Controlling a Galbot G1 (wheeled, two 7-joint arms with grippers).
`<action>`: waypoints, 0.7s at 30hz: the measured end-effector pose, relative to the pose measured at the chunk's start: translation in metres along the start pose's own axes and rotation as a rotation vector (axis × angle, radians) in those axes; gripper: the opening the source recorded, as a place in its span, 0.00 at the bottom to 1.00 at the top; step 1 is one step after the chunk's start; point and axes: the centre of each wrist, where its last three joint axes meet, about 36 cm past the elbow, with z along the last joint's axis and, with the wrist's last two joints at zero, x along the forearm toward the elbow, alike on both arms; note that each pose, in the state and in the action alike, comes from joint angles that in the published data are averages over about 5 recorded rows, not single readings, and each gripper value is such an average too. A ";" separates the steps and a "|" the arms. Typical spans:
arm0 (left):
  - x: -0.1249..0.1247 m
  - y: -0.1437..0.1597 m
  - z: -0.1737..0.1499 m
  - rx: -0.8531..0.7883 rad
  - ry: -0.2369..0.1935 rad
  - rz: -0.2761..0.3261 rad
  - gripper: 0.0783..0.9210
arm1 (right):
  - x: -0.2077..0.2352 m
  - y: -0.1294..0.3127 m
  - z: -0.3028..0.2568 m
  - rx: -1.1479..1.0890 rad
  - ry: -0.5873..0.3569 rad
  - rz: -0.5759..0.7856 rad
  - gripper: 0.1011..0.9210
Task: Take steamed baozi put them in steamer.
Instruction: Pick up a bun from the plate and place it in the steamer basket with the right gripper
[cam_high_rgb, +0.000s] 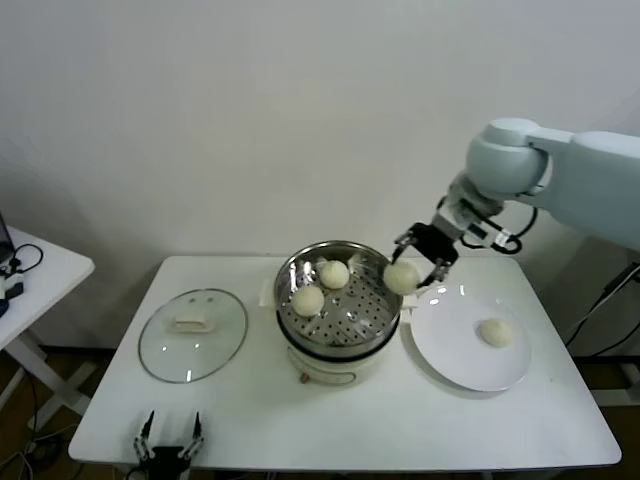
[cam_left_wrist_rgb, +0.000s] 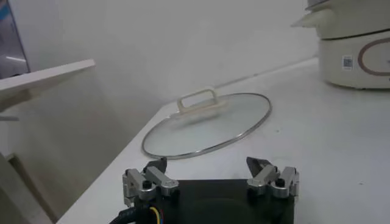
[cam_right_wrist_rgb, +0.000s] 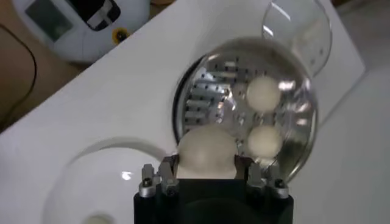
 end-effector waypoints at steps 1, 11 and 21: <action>0.000 0.000 0.000 0.000 -0.001 -0.001 0.88 | -0.003 -0.005 -0.008 0.036 0.003 -0.002 0.64; 0.000 0.004 -0.003 -0.004 -0.007 -0.011 0.88 | -0.070 -0.030 -0.051 0.296 0.041 -0.058 0.64; -0.002 0.008 -0.005 0.005 -0.010 -0.024 0.88 | -0.135 -0.034 -0.058 0.393 0.059 -0.094 0.64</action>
